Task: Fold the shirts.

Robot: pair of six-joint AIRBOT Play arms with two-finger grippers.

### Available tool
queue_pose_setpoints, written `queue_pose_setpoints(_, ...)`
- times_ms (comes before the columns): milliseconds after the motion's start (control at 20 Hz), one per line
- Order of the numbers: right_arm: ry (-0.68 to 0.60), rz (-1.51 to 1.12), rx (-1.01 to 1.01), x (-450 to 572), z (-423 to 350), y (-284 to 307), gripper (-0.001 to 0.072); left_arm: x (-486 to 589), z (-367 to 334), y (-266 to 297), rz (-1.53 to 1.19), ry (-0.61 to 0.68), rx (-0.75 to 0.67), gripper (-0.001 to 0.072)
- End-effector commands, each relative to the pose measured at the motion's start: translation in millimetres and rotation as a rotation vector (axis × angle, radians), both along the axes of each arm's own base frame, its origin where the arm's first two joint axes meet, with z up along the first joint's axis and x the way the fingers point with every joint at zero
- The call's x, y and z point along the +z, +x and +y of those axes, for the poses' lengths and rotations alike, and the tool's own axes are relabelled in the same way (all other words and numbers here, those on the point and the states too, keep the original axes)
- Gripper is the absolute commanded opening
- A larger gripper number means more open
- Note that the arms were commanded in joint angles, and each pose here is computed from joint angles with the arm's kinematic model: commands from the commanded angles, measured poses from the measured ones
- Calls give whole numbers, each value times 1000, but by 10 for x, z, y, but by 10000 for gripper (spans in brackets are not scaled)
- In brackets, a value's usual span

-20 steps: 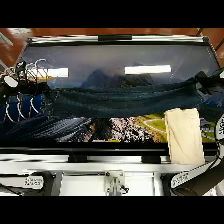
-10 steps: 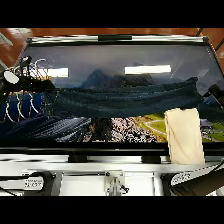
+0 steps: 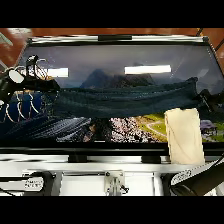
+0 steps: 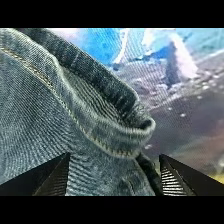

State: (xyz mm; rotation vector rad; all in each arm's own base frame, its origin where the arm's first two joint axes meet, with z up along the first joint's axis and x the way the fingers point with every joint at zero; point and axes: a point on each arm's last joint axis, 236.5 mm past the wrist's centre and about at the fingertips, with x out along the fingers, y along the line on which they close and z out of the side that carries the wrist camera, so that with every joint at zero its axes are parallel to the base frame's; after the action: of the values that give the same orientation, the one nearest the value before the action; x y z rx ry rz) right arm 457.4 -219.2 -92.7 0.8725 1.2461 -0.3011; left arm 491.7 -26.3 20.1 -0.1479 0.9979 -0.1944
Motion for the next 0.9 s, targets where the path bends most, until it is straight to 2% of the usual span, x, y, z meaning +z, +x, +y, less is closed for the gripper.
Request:
queue_pose_setpoints(0, -34, 19, 34, -165, 45, 43, 677, 66, -8, -1, -14, 1, -2, 533)
queue_pose_setpoints(100, -42, 1, 45, -191, 121, 143, 664, 70, -8, -1, -14, 1, -2, 534)
queue_pose_setpoints(150, -46, -15, 46, -175, 142, 194, 468, 70, -9, -1, -14, 1, -2, 534)
queue_pose_setpoints(200, -51, -33, 44, -135, 156, 251, 161, 74, -10, -1, -15, 1, -2, 533)
queue_pose_setpoints(250, -59, -56, 45, -62, 141, 297, 92, 83, -10, -2, -17, 1, -2, 533)
queue_pose_setpoints(400, -147, -191, 86, 491, 43, 506, 93, 153, -31, 3, -33, -10, 1, 533)
queue_pose_setpoints(500, -220, -318, 99, 1063, 16, 617, 93, 233, -106, 39, -57, -52, 10, 467)
queue_pose_setpoints(600, -270, -460, 101, 1742, 83, 667, 93, 335, -236, 117, -101, -90, 14, 467)
queue_pose_setpoints(650, -279, -513, 104, 2029, 153, 649, 93, 369, -305, 145, -120, -93, 7, 428)
queue_pose_setpoints(800, -281, -641, 142, 2754, 441, 498, 93, 420, -567, 179, -154, -94, -34, 184)
queue_pose_setpoints(850, -284, -667, 152, 2939, 525, 424, 93, 436, -669, 182, -164, -95, -51, 168)
